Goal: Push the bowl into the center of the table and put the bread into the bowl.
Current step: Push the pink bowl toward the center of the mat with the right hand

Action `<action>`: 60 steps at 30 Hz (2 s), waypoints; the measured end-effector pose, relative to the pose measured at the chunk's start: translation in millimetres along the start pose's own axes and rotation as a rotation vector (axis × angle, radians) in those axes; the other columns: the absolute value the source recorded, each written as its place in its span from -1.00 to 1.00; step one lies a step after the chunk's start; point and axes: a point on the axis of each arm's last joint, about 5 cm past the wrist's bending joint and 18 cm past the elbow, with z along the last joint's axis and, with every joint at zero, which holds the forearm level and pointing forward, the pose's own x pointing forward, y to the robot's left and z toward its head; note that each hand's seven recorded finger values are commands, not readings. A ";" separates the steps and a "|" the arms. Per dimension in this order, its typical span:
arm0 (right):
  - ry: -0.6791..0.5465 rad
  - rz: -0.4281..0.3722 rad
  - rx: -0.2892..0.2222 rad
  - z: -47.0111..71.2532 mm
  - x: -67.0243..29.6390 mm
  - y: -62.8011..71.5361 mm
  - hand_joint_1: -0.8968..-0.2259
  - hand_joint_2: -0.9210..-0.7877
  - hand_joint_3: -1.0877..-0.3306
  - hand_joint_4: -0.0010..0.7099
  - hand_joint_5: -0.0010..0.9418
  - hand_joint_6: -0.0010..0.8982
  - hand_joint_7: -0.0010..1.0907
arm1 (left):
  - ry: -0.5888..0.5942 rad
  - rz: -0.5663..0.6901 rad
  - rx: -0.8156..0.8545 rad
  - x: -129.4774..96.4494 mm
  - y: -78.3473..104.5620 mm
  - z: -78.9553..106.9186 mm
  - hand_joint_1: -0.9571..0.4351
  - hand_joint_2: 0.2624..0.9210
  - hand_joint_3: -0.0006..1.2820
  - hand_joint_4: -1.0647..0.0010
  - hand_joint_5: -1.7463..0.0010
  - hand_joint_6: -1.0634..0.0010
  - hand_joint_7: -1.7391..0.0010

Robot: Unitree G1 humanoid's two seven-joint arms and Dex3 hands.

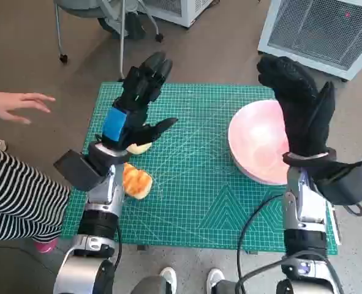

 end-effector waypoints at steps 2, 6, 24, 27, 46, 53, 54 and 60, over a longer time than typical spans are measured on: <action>-0.001 -0.001 0.003 0.0 0.0 -0.1 -0.40 -1.00 0.13 -0.47 -1.00 -0.67 -0.35 | 0.000 0.000 0.000 0.0 0.0 0.0 -0.21 1.00 -0.70 0.67 1.00 1.00 0.46; -0.004 -0.005 0.009 0.0 -0.1 -0.2 -0.40 -1.00 0.13 -0.47 -1.00 -0.68 -0.35 | 0.000 -0.001 0.000 0.0 0.0 0.0 -0.21 1.00 -0.70 0.67 1.00 1.00 0.47; -0.004 -0.003 0.012 -0.1 0.0 0.2 -0.39 -1.00 0.13 -0.48 -1.00 -0.68 -0.34 | -0.001 -0.003 0.000 0.0 0.0 0.0 -0.22 1.00 -0.70 0.68 1.00 1.00 0.48; -0.004 -0.003 0.012 -0.1 0.0 0.2 -0.39 -1.00 0.13 -0.49 -1.00 -0.68 -0.34 | -0.003 -0.003 0.001 0.0 0.0 0.2 -0.23 1.00 -0.70 0.68 1.00 1.00 0.48; 0.000 -0.136 -0.131 16.8 -17.3 -55.8 -0.40 -1.00 -0.04 -0.57 -1.00 -0.83 -0.40 | -0.005 0.011 -0.002 -0.8 0.0 -0.1 -0.27 1.00 -0.69 0.67 1.00 1.00 0.47; 0.041 -0.239 -0.225 17.9 -29.8 -74.2 -0.38 -1.00 -0.19 -0.65 -1.00 -0.96 -0.32 | -0.005 0.017 -0.002 -1.5 -0.1 -0.9 -0.28 1.00 -0.69 0.67 1.00 1.00 0.47; 0.052 -0.253 -0.237 17.7 -32.1 -76.9 -0.38 -1.00 -0.20 -0.65 -1.00 -0.97 -0.32 | -0.005 0.017 -0.002 -1.6 -0.3 -1.1 -0.28 1.00 -0.69 0.67 1.00 1.00 0.47; 0.121 -0.327 -0.261 13.5 -45.0 -90.5 -0.35 -1.00 -0.24 -0.71 -1.00 -1.00 -0.31 | -0.004 0.018 -0.003 -2.1 -0.7 -1.7 -0.28 1.00 -0.69 0.67 1.00 1.00 0.47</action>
